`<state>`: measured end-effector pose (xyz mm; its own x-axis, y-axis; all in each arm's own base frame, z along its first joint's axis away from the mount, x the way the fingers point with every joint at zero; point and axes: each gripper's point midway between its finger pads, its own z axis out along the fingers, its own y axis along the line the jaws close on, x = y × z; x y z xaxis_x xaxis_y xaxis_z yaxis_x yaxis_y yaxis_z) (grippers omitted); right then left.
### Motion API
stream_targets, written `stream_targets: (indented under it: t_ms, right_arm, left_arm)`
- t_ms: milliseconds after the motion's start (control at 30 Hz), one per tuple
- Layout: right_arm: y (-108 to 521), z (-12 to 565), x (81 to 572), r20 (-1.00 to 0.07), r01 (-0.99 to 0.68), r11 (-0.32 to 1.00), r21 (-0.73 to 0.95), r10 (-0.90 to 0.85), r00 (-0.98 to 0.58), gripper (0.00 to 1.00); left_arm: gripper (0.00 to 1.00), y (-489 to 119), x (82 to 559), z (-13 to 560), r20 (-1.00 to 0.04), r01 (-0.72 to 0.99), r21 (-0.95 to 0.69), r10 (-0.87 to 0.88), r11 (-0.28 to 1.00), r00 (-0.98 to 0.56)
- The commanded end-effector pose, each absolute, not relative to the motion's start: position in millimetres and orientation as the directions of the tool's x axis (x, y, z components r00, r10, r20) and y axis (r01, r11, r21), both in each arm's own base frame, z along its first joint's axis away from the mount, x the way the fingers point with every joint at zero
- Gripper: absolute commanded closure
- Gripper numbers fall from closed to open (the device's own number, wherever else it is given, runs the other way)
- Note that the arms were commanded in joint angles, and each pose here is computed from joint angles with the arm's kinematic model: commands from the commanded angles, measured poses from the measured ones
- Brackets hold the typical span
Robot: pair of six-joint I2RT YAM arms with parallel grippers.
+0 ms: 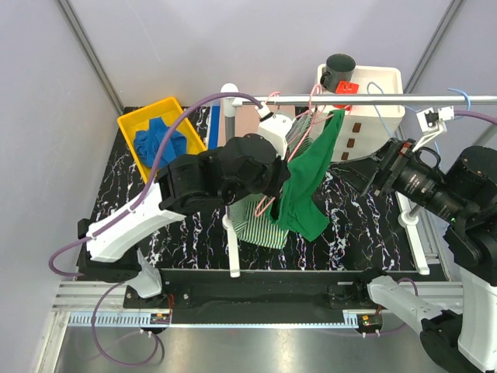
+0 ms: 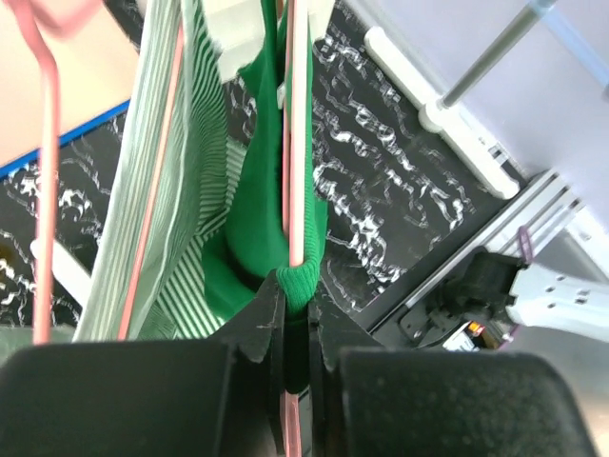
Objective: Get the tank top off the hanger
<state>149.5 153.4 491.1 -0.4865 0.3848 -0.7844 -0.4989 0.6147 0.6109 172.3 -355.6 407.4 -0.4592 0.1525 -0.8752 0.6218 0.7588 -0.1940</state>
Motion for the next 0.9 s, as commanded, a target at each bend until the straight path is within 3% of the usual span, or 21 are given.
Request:
stream_targets:
  t_ms: [0, 367, 867]
  right_arm:
    - [150.8, 488.3, 151.0, -0.782, -0.483, 0.624, 0.614, 0.400, -0.479, 0.08]
    - [144.4, 485.2, 145.0, -0.774, -0.456, 0.636, 0.623, 0.414, -0.480, 0.08]
    - [138.9, 451.4, 142.9, -0.742, -0.379, 0.674, 0.635, 0.395, -0.541, 0.08]
  left_arm:
    - [1.00, -358.3, 173.4, 471.6, -0.923, 0.650, -0.268, 0.005, 0.711, -0.385]
    - [1.00, -365.8, 189.7, 485.7, -0.924, 0.637, -0.297, -0.046, 0.711, -0.380]
    - [1.00, -375.6, 186.1, 427.0, -0.856, 0.639, -0.310, 0.086, 0.704, -0.510]
